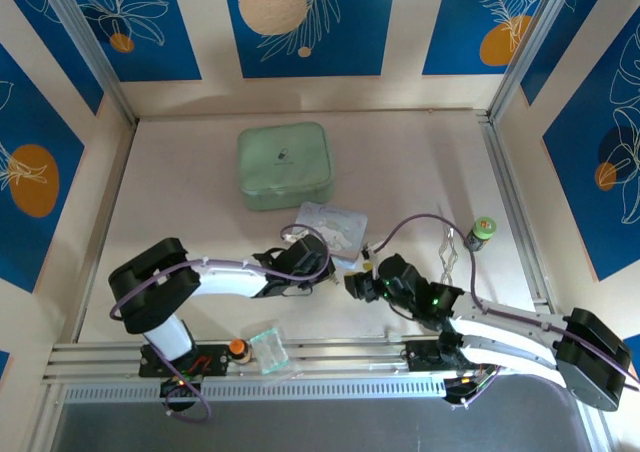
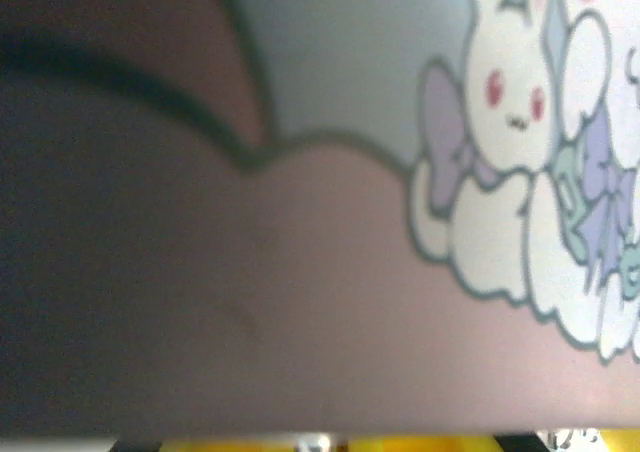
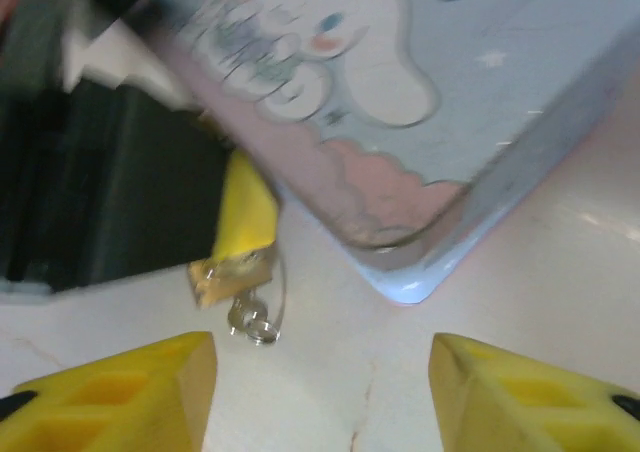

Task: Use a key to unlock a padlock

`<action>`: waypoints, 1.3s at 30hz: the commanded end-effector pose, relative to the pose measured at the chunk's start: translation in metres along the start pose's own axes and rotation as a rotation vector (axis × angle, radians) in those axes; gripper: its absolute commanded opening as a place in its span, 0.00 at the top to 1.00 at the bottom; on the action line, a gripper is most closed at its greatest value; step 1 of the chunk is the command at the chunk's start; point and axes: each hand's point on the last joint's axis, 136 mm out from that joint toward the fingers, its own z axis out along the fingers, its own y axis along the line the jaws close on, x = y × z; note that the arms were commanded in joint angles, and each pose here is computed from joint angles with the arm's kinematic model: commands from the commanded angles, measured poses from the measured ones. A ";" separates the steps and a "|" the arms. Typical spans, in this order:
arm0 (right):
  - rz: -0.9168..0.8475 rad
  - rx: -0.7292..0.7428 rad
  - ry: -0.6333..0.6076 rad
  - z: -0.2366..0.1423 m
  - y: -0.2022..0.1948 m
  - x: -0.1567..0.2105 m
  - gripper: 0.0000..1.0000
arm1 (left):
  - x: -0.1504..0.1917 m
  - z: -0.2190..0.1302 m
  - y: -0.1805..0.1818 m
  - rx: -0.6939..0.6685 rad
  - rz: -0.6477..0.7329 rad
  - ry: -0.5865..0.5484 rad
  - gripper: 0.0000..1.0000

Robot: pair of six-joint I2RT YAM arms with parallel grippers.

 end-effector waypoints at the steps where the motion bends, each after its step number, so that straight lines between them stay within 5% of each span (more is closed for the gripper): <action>1: -0.108 0.026 -0.097 0.001 0.004 -0.006 0.48 | 0.001 -0.005 0.013 -0.033 0.017 0.033 1.00; 17: -0.335 -0.036 -0.013 0.039 0.047 0.010 0.48 | 0.001 -0.010 0.000 0.069 0.017 0.101 1.00; 23: -0.412 0.097 0.009 0.057 0.037 0.008 0.49 | -0.001 -0.014 -0.003 0.098 0.024 0.104 1.00; 27: -0.420 0.190 0.013 0.065 0.027 0.001 0.55 | 0.005 -0.013 -0.004 0.115 0.026 0.142 1.00; 39: -0.363 0.036 0.048 0.069 0.033 0.006 0.78 | 0.002 -0.017 0.004 0.117 0.028 0.158 1.00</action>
